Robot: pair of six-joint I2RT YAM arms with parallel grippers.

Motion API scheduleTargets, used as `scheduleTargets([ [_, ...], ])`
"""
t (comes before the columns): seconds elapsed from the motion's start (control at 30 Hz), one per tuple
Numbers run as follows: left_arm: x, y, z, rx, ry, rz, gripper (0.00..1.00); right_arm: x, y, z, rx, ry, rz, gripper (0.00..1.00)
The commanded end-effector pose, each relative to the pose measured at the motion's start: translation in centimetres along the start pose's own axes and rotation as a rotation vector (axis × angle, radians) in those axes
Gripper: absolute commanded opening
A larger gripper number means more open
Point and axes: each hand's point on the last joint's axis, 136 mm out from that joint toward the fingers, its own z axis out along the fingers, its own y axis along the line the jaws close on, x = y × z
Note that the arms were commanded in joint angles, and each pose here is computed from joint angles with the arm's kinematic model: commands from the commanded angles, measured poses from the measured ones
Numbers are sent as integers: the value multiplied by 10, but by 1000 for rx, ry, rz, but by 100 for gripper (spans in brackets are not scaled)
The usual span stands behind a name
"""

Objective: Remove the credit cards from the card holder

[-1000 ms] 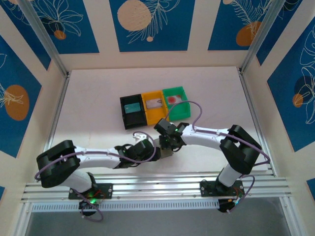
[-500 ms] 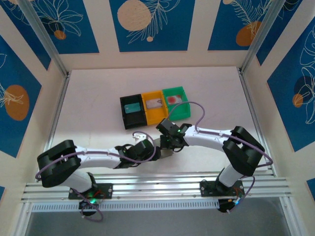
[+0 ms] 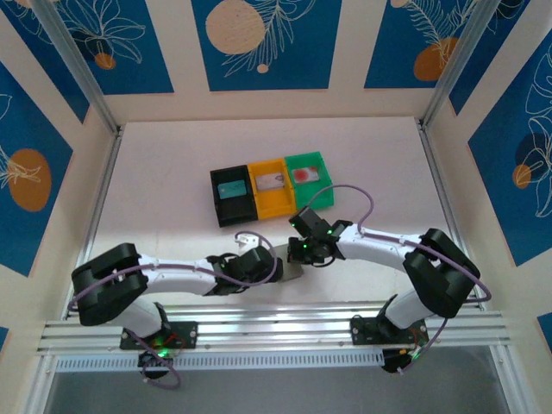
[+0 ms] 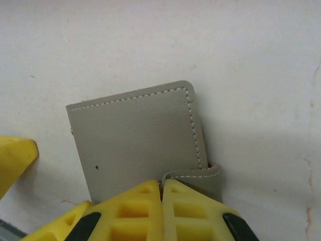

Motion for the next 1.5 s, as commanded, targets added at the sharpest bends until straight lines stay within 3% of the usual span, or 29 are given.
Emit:
scheduleTargets([
  [0.0, 62, 12, 31, 16, 233, -34, 96, 19, -9, -4, -32, 76, 44, 0],
  [0.43, 84, 6, 47, 10, 294, -18, 95, 19, -16, -11, -70, 80, 71, 0],
  [0.7, 71, 4, 36, 11, 253, 14, 96, 4, -35, -40, -84, 6, 110, 0],
  [0.97, 40, 0, 7, 0, 171, 70, 98, -6, -30, -63, -129, -37, 103, 0],
  [1.2, -2, 9, -39, -43, 42, 117, 99, -11, -15, -78, -164, -56, 78, 0],
  [1.47, -16, 21, -67, -36, -20, 104, 99, -13, 6, -86, -188, -66, 43, 0],
])
